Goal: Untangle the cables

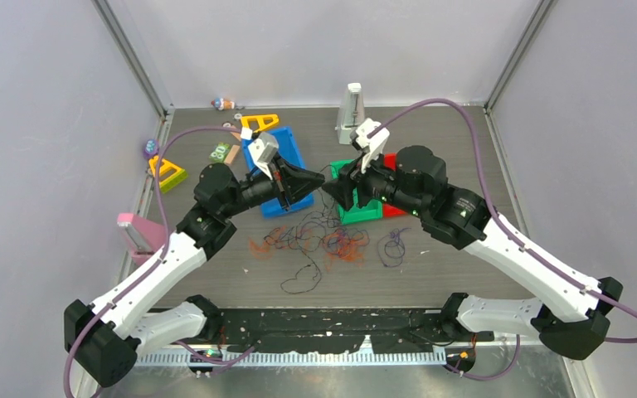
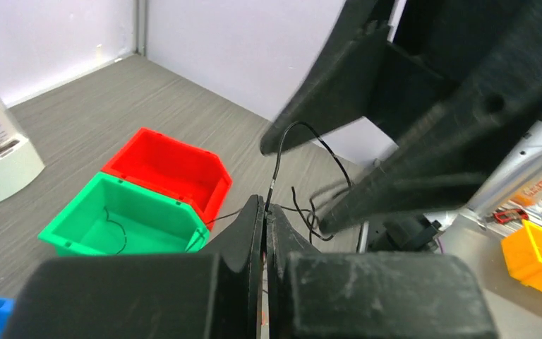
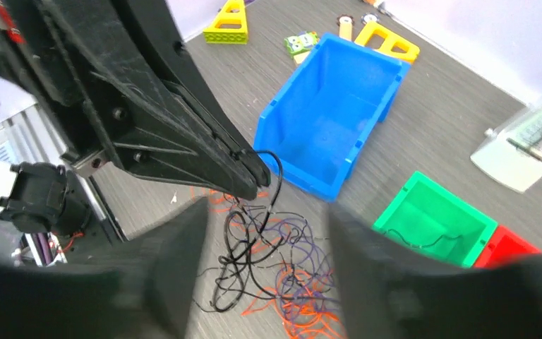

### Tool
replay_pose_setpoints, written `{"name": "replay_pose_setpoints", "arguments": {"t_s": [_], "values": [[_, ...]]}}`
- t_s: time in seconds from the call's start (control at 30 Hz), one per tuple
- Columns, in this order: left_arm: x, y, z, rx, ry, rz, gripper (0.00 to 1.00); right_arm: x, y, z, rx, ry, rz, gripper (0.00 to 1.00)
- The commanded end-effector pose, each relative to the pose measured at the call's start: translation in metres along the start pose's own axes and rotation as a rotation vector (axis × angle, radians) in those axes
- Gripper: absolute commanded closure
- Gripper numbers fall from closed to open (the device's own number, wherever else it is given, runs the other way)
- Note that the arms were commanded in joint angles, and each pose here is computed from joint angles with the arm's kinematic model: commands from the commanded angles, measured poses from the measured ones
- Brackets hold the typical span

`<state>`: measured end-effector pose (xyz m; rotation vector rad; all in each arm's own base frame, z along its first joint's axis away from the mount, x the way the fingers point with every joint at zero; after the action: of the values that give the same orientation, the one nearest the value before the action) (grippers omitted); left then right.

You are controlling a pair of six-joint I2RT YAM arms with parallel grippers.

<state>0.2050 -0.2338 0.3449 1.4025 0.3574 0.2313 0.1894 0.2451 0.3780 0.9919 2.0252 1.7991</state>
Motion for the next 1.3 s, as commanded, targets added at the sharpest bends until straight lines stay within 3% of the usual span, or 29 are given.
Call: {"name": "replay_pose_setpoints", "arguments": {"t_s": [0.0,0.13,0.4,0.53,0.67,0.73,0.8,1.0,1.17,1.27], "values": [[0.003,0.020,-0.005,-0.022,0.080,0.061,1.00,-0.016,-0.010,0.002,-0.057,-0.105,0.015,0.20],[-0.003,0.025,-0.010,0.000,0.057,0.072,1.00,-0.031,-0.044,0.007,-0.081,-0.136,0.024,0.05],[-0.012,0.038,-0.020,0.016,0.046,0.085,1.00,-0.037,-0.099,0.029,-0.153,-0.059,0.082,0.04],[-0.011,0.039,-0.023,0.042,0.072,0.082,1.00,-0.039,-0.114,0.042,-0.136,-0.057,0.118,0.19],[0.009,0.032,-0.037,0.097,0.289,0.085,1.00,-0.056,-0.115,0.034,-0.191,-0.200,0.166,0.56],[0.015,0.029,-0.045,0.114,0.362,0.093,1.00,-0.068,-0.112,0.023,-0.235,-0.303,0.181,0.85],[0.021,0.026,-0.053,0.132,0.442,0.092,1.00,-0.081,-0.111,0.011,-0.265,-0.415,0.192,0.93],[0.045,0.012,-0.093,0.178,0.785,0.071,1.00,-0.117,-0.116,-0.030,-0.323,-0.740,0.246,0.95],[0.047,0.010,-0.123,0.167,0.937,0.089,1.00,-0.122,-0.117,-0.053,-0.378,-0.796,0.282,0.95],[0.050,0.011,-0.143,0.164,1.056,0.102,1.00,-0.133,-0.122,-0.069,-0.396,-0.928,0.302,0.95]]}}
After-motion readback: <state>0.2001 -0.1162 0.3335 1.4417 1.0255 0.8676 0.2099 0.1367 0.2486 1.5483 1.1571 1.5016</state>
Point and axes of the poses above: each gripper's point midway between its finger pads, its own z axis out along the fingers, its own x axis along the line the jaws close on, y = z × x, the point moved 6 cm from there along -z, back along the fingers, and after that the axes turned 10 degrees about z, right-handed, at the moved point
